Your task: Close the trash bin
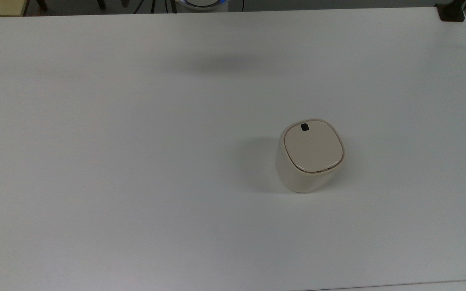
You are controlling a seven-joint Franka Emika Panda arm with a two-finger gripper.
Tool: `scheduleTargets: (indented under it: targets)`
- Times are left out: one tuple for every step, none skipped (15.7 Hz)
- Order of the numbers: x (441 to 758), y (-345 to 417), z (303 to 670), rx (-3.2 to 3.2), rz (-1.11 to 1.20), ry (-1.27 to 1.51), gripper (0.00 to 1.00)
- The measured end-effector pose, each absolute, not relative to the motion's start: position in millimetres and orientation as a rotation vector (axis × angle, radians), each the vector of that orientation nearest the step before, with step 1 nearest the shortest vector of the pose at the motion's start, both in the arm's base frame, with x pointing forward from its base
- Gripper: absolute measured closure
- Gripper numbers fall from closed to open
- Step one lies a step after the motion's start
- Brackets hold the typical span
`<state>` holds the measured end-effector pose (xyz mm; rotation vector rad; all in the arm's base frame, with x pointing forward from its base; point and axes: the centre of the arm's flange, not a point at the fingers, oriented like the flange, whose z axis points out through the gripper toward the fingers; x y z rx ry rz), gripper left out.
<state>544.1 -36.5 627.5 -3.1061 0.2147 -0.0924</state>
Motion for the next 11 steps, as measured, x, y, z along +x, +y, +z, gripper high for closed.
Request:
scheduleTargets:
  targets:
    - [545,-35,625,-3.1,-0.086,0.212,0.0]
    - [547,-33,624,-3.097,-0.085,0.207,0.0]
    - [550,-30,622,-3.096,-0.097,0.201,0.0]
    - [553,-28,621,-3.096,-0.111,0.195,0.0]
    - [555,-27,619,-3.096,-0.12,0.192,0.0]
    - [557,-27,617,-3.096,-0.123,0.191,0.0]
    - [558,-27,616,-3.097,-0.123,0.191,0.0]
    - [558,-27,616,-3.097,-0.123,0.191,0.0]
    - [558,-27,616,-3.097,-0.123,0.191,0.0]
    - [558,-27,616,-3.097,-0.123,0.191,0.0]
    - [558,-27,616,-3.097,-0.123,0.191,0.0]
